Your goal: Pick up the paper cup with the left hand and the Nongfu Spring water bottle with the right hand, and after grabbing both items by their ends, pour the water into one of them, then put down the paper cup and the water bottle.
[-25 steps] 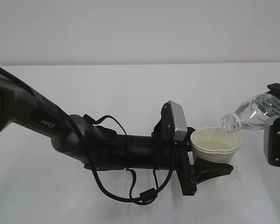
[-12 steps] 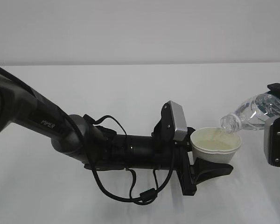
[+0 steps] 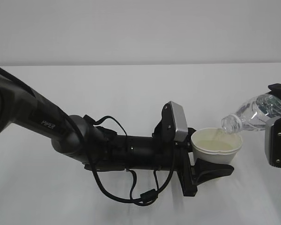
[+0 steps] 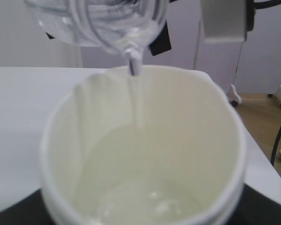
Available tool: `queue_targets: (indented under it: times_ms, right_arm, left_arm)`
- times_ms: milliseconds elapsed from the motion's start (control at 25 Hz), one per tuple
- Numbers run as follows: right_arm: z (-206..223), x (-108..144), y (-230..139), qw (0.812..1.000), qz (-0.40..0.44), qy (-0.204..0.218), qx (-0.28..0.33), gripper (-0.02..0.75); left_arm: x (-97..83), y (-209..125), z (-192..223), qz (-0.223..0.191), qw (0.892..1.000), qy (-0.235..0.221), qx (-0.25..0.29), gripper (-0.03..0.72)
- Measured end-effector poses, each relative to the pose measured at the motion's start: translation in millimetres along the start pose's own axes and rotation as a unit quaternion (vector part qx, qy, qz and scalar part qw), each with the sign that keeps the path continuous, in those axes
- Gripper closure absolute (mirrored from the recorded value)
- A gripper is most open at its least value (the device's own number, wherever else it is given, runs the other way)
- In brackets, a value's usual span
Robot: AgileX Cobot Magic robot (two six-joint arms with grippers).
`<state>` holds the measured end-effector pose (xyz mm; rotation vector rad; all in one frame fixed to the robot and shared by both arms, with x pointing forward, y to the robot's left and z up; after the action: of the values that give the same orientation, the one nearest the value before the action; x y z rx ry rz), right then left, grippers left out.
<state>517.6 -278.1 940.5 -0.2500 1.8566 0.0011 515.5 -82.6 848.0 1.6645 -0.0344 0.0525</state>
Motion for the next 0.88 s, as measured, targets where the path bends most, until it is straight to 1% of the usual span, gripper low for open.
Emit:
queue_targets:
  times_ms: [880]
  right_arm:
    - [0.0, 0.0, 0.0, 1.000, -0.001, 0.000, 0.000, 0.332]
  left_arm:
    - [0.0, 0.0, 0.0, 0.000, 1.000, 0.000, 0.000, 0.249]
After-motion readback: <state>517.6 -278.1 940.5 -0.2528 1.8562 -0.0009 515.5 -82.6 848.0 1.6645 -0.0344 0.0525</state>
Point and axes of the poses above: a point on each arm's last joint axis where the gripper is mounted, z pointing out along that axis toward the gripper, x along the wrist's bending axis when the last joint is at zero, y = z × x, the point moved 4 cm from there along z, pointing out along that axis toward the gripper, and after that the axes turned 4 degrees about z, right-handed, at the moved point
